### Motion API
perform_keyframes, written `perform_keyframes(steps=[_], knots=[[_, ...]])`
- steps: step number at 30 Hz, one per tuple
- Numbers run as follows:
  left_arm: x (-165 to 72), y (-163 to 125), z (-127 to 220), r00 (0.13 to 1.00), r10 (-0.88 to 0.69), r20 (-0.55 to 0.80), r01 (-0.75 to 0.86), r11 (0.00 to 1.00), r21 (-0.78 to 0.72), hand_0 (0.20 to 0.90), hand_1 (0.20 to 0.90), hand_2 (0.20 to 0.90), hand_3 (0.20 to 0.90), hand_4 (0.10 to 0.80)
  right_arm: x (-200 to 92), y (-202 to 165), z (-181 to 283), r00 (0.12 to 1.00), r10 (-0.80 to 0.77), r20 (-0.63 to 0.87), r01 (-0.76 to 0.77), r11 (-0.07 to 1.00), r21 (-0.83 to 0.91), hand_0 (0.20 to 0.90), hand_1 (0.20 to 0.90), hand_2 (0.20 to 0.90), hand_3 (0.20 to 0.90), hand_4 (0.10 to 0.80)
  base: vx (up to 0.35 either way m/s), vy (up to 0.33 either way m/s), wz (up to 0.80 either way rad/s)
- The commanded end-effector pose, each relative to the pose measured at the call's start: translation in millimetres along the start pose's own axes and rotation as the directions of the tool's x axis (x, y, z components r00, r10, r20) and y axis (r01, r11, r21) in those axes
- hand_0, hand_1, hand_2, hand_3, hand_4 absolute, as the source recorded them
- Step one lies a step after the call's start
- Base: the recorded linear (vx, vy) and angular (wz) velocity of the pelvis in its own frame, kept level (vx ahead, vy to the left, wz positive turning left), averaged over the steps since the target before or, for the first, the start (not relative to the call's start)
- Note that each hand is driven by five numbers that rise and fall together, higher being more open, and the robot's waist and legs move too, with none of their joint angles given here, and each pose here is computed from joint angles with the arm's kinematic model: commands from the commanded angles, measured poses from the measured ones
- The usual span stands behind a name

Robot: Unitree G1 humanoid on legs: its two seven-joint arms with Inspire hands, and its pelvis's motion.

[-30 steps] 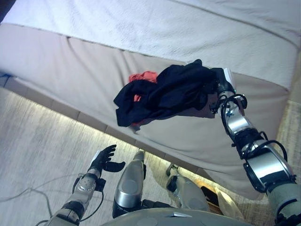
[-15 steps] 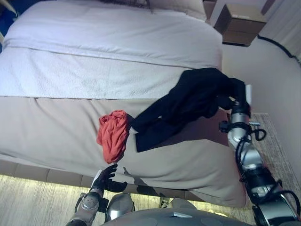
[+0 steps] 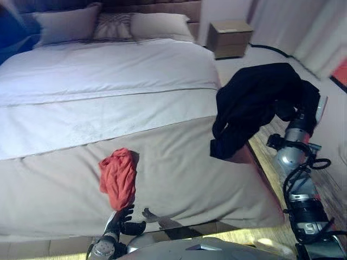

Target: Pick up the clothes from the bed and place them into the basket

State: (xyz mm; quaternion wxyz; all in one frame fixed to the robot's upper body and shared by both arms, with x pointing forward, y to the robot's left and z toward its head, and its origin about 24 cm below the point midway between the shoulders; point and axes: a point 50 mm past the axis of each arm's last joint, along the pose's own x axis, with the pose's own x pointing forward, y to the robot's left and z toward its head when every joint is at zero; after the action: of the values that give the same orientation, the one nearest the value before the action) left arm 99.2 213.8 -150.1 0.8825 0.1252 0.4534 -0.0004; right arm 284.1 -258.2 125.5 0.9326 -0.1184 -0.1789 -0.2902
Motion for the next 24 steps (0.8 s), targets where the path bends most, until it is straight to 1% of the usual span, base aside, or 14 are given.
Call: perform_keyframes(steps=[1, 4, 7, 10, 13, 16, 19, 23, 24], knots=[[3, 1, 10, 0.998, -0.018, 0.064, 0.013, 0.997, 0.082, 0.9, 0.9, 0.9, 0.9, 0.8, 28, -25, 51, 0.936, -0.235, 0.263, 0.213, 0.971, 0.11, 0.3, 0.3, 0.3, 0.2, 0.1, -0.061, 0.137, -0.52], [8, 11, 22, 0.997, -0.026, 0.07, 0.017, 0.992, 0.128, 0.9, 0.9, 0.9, 0.9, 0.8, 27, -40, 40, 0.928, -0.293, 0.23, 0.285, 0.956, 0.068, 0.3, 0.3, 0.3, 0.2, 0.1, -0.094, 0.129, -0.66], [8, 19, 19, 0.999, -0.007, 0.048, 0.001, 0.992, 0.127, 0.9, 0.9, 0.9, 0.9, 0.8, 28, -50, 33, 0.934, -0.293, 0.203, 0.291, 0.956, 0.041, 0.3, 0.3, 0.3, 0.2, 0.1, -0.023, 0.101, -0.36], [5, 28, 12, 0.999, 0.026, 0.03, -0.028, 0.996, 0.083, 0.9, 0.9, 0.9, 0.9, 0.8, 28, -48, 31, 0.944, -0.273, 0.184, 0.27, 0.962, 0.041, 0.3, 0.3, 0.3, 0.2, 0.1, -0.089, 0.048, -0.77], [4, 30, 10, 0.999, 0.024, 0.033, -0.027, 0.996, 0.089, 0.9, 0.9, 0.9, 0.9, 0.8, 28, -46, 32, 0.942, -0.284, 0.181, 0.28, 0.959, 0.051, 0.3, 0.3, 0.3, 0.2, 0.1, -0.116, 0.02, -0.95], [6, 34, 15, 0.998, 0.029, 0.054, -0.034, 0.995, 0.099, 0.9, 0.9, 0.9, 0.9, 0.8, 30, -45, 36, 0.931, -0.304, 0.201, 0.296, 0.953, 0.07, 0.3, 0.3, 0.3, 0.2, 0.1, -0.142, -0.008, -1.15], [9, 33, 24, 0.996, 0.046, 0.082, -0.051, 0.997, 0.057, 0.9, 0.9, 0.9, 0.9, 0.8, 30, -31, 50, 0.922, -0.292, 0.255, 0.273, 0.956, 0.107, 0.3, 0.3, 0.3, 0.2, 0.1, -0.151, -0.069, -0.56], [10, 30, 30, 0.992, 0.077, 0.104, -0.078, 0.997, 0.007, 0.9, 0.9, 0.9, 0.9, 0.8, 26, -11, 71, 0.903, -0.272, 0.332, 0.229, 0.96, 0.163, 0.3, 0.3, 0.3, 0.2, 0.1, -0.139, -0.214, -1.19], [10, 30, 32, 0.991, 0.077, 0.107, -0.078, 0.997, 0.013, 0.9, 0.9, 0.9, 0.9, 0.8, 27, -11, 75, 0.902, -0.266, 0.34, 0.221, 0.961, 0.166, 0.3, 0.3, 0.3, 0.2, 0.1, -0.121, -0.266, -1.08]])
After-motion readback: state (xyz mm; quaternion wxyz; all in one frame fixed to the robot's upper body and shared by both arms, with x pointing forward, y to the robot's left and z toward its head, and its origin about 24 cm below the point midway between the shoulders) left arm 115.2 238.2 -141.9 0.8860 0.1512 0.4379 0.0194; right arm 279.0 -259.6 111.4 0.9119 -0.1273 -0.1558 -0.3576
